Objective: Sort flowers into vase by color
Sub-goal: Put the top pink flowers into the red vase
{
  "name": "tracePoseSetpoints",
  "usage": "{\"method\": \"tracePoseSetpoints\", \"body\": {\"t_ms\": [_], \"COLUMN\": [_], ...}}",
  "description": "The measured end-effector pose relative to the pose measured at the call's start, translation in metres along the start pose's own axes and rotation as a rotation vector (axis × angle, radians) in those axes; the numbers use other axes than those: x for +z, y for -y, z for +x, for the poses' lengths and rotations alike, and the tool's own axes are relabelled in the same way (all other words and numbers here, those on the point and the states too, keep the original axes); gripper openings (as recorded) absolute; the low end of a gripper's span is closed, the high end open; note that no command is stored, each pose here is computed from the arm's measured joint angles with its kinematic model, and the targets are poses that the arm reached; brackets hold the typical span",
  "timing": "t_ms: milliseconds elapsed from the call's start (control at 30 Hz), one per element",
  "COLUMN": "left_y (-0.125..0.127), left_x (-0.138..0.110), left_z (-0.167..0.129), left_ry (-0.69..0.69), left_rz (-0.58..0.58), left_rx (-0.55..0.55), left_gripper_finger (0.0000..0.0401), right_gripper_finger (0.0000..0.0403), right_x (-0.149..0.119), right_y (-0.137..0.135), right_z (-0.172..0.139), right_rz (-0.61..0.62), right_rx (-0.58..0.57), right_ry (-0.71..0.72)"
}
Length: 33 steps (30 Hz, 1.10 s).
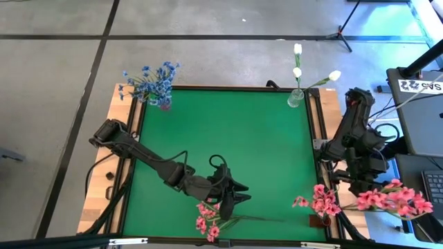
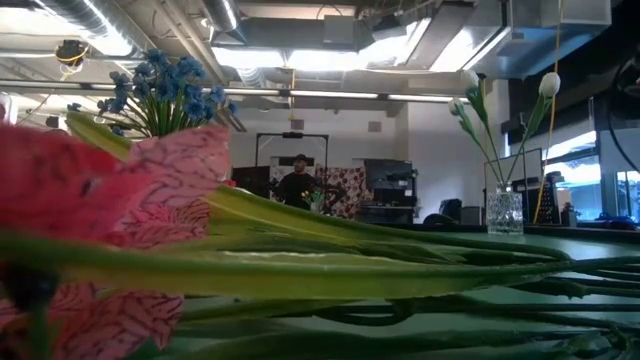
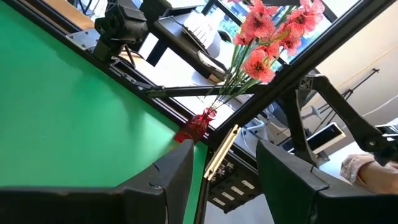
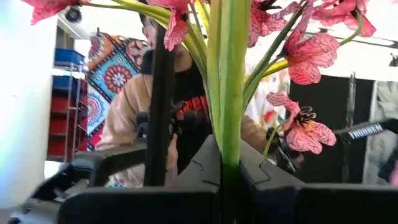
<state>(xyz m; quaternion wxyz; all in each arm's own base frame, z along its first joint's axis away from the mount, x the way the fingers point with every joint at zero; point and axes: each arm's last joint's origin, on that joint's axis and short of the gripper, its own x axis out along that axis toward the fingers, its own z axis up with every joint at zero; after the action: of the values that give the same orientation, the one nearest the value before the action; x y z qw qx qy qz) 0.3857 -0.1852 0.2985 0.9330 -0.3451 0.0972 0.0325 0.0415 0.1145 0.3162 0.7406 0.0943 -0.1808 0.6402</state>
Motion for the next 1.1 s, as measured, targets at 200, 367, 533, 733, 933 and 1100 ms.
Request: {"method": "tracePoseSetpoints", "body": {"t_ms": [200,367,533,733,933,1100], "left_y": [-0.001,-0.002,-0.001,0.001,0.001,0.001], "left_x": [0.000,-0.001,-0.002,-0.004,-0.004,-0.004], "left_z": [0.000,0.000,0.000,-0.002,-0.002,-0.002], "left_ry": [-0.005,-0.010,-0.013,-0.018,-0.019,-0.021], "left_rz": [0.004,0.007,-0.010,-0.008,-0.008,-0.007], "left_rx": [0.008,0.013,0.012,0.006,0.007,0.008], "left_gripper_finger": [0.0169,0.0169,0.0169,0.0169,0.0169,0.0169], "right_gripper_finger": [0.0007,0.0007,0.0007,0.0007,0.0012,0.0006], "right_x": [-0.009,-0.025,-0.029,-0.026,-0.016,-0.018], "right_y": [0.001,0.006,0.007,0.006,0.005,0.005], "right_z": [0.013,0.025,0.030,0.029,0.025,0.026], "right_rz": [0.013,0.032,0.039,0.055,0.043,0.046], "right_rx": [-0.012,-0.059,-0.051,-0.048,-0.045,-0.037], "right_ry": [-0.009,-0.084,-0.086,-0.061,0.007,-0.007]}}
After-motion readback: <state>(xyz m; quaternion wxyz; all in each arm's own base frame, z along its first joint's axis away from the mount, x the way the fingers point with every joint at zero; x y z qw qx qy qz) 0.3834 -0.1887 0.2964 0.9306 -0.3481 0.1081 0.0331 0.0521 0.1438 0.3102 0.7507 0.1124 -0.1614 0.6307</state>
